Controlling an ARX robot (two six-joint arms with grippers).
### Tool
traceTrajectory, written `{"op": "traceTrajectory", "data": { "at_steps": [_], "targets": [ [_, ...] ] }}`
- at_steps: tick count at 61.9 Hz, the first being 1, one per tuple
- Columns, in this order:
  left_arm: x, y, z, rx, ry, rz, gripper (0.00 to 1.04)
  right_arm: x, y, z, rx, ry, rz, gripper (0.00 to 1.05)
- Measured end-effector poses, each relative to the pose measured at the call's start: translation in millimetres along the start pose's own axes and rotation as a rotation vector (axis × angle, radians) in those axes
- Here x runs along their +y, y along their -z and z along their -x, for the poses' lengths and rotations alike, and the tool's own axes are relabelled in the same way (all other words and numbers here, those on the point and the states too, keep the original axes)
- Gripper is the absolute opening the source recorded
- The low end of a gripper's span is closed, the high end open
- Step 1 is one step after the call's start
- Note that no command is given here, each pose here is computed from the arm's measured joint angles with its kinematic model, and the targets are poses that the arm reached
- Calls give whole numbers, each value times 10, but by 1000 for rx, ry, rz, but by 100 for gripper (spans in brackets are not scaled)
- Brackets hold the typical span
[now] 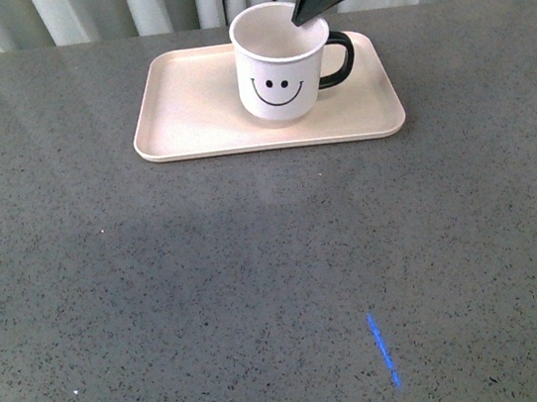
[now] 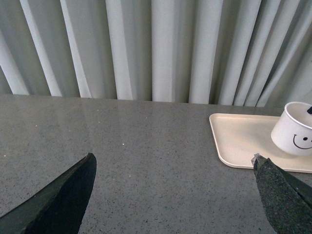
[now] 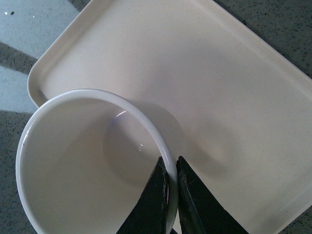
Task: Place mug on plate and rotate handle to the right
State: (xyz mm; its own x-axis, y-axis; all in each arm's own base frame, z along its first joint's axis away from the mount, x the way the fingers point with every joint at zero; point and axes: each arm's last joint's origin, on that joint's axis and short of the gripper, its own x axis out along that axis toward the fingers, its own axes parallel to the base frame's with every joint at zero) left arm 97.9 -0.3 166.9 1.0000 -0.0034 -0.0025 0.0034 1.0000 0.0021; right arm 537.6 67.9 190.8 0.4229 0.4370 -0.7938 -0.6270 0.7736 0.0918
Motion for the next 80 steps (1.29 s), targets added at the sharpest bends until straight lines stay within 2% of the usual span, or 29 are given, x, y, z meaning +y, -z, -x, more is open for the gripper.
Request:
{"op": "traceTrajectory", "data": {
  "at_steps": [32, 76, 80],
  "targets": [
    [0, 0, 0, 0, 0, 0, 95, -30, -14, -44, 11, -24, 39, 2],
    [0, 0, 0, 0, 0, 0, 96, -72, 97, -218, 51, -24, 51, 2],
    [0, 0, 0, 0, 0, 0, 96, -73, 100, -216, 58, -18, 55, 10]
  ]
}}
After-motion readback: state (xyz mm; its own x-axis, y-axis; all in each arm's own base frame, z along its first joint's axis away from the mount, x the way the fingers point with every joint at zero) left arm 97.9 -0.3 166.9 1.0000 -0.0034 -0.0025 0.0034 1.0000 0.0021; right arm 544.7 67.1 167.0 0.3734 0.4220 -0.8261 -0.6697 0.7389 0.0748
